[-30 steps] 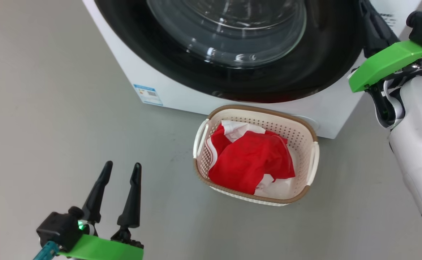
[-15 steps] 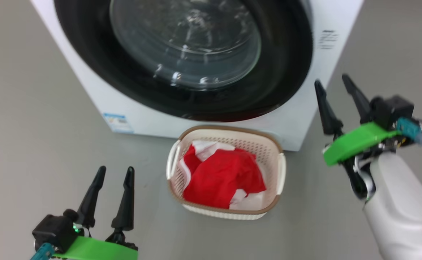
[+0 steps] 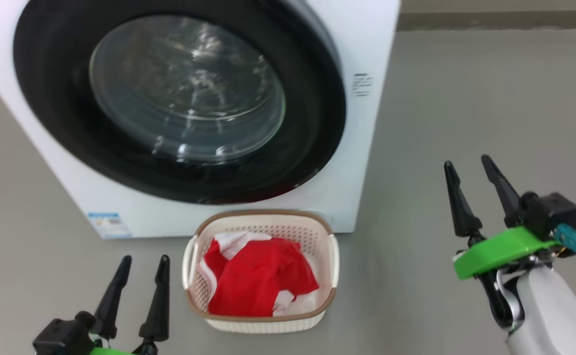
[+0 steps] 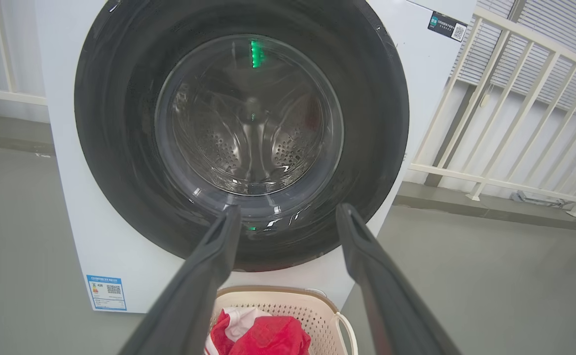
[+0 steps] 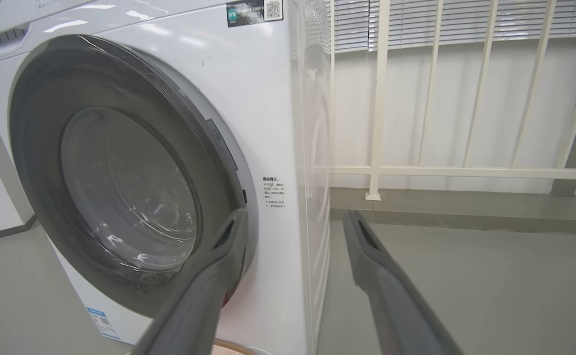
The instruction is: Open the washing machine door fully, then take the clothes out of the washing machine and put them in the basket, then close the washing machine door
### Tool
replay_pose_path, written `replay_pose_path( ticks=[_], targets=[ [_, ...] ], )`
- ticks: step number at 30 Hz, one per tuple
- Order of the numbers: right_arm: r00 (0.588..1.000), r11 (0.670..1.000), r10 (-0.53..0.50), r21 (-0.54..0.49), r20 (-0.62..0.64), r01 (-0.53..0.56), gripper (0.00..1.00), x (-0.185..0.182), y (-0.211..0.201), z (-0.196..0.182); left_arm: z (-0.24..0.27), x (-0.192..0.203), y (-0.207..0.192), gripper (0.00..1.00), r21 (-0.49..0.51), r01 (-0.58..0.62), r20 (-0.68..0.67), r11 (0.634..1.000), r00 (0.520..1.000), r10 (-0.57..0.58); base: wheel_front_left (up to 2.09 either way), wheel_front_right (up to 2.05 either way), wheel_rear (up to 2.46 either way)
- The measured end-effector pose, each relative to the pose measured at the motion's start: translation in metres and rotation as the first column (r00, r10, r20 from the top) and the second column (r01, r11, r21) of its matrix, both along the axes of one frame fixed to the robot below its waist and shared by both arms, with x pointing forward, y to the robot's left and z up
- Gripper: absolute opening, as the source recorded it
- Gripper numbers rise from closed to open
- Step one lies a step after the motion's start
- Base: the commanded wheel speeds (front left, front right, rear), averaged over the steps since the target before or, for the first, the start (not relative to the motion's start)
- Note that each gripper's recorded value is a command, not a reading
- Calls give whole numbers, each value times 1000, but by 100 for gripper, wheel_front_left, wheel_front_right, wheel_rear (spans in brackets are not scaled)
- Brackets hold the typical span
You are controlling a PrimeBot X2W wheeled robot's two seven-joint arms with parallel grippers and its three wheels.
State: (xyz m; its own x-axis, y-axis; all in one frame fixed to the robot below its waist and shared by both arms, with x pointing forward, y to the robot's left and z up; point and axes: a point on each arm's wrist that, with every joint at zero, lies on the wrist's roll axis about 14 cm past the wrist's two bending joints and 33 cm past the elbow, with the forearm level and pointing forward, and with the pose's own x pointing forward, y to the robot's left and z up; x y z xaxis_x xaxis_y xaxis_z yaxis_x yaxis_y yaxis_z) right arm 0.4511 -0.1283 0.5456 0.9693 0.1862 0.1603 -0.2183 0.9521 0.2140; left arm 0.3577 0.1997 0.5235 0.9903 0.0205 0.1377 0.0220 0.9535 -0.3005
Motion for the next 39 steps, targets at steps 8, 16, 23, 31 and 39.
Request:
replay_pose_path(
  ticks=[8,16,23,31,39],
  targets=[
    [999,999,-41,28,14,41,100,-44,-22,0,6,-4,-10,100,10,32,22,999,999,-32,0,0,0],
    [996,995,-85,42,0,85,100,-86,-38,-11,11,-16,-14,100,78,44,36,996,998,-47,0,0,0],
    [990,990,-134,50,-31,135,100,-112,-53,-25,3,-33,-11,100,110,36,18,993,999,-39,0,0,0],
    [988,987,-148,60,-41,151,100,-124,-55,-30,4,-42,-7,100,105,19,27,994,999,-22,0,0,0],
    [987,987,-150,56,-55,153,100,-128,-54,-35,2,-44,-8,100,97,17,21,995,1000,-19,0,0,0]
  ],
)
